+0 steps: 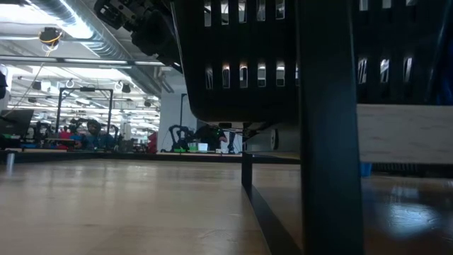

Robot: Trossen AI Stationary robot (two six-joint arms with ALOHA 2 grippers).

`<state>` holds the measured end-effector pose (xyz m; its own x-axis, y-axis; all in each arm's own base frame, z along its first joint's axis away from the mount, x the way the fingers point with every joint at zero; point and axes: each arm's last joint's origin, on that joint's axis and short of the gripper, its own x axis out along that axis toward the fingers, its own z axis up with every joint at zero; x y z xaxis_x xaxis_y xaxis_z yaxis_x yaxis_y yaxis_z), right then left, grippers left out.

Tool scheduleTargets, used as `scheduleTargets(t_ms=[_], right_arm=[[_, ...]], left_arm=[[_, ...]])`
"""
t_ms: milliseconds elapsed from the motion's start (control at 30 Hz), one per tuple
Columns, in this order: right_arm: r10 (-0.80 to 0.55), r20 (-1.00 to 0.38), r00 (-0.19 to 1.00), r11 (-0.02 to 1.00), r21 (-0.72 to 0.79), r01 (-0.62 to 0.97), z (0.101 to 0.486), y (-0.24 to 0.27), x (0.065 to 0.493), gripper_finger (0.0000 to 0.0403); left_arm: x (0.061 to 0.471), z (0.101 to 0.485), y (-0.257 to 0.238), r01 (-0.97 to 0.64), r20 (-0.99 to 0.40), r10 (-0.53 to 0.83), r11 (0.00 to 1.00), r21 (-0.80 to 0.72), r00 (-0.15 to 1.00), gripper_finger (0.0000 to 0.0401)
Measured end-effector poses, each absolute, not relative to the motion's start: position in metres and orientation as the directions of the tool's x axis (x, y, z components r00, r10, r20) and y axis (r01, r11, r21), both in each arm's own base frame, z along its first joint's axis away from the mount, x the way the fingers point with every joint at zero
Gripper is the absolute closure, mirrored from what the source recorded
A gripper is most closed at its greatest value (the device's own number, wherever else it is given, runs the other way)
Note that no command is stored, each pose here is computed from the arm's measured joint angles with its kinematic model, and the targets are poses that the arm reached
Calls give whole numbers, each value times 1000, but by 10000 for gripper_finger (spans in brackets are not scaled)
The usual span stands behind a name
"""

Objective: Stack baskets on shelf by color
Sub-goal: Stack the gray bin on top of the gray bins on the shelf, then adjust the black bin

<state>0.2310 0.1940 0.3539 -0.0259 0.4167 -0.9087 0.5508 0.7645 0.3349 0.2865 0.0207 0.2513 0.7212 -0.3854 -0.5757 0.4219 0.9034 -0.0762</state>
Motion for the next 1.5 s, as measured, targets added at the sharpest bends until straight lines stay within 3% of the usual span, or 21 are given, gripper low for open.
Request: scheduleTargets(t_ms=[233,467,733,1000,1167,1367,1500], right_arm=[[401,-916,-29,773,321,546,353,193,230,403],[267,-963,38,797,243,553,348,188,232,403],[278,-961,18,797,241,554,363,185,226,403],[-25,-965,262,825,128,550,378,174,226,403],[-125,-930,345,806,107,581,382,168,227,403],[-322,-782,533,786,93,612,403,149,215,403],[-421,-657,626,800,58,598,421,130,198,403]], left_arm=[[286,251,21,422,-576,-386,903,-76,721,362],[286,251,21,422,-576,-386,903,-76,721,362],[286,251,21,420,-577,-382,904,-73,722,362],[282,259,19,420,-559,-381,905,-63,737,362],[271,277,18,390,-517,-343,921,-19,784,362],[259,298,22,213,-468,-133,969,123,874,362],[259,301,27,136,-444,-82,987,91,892,362]])
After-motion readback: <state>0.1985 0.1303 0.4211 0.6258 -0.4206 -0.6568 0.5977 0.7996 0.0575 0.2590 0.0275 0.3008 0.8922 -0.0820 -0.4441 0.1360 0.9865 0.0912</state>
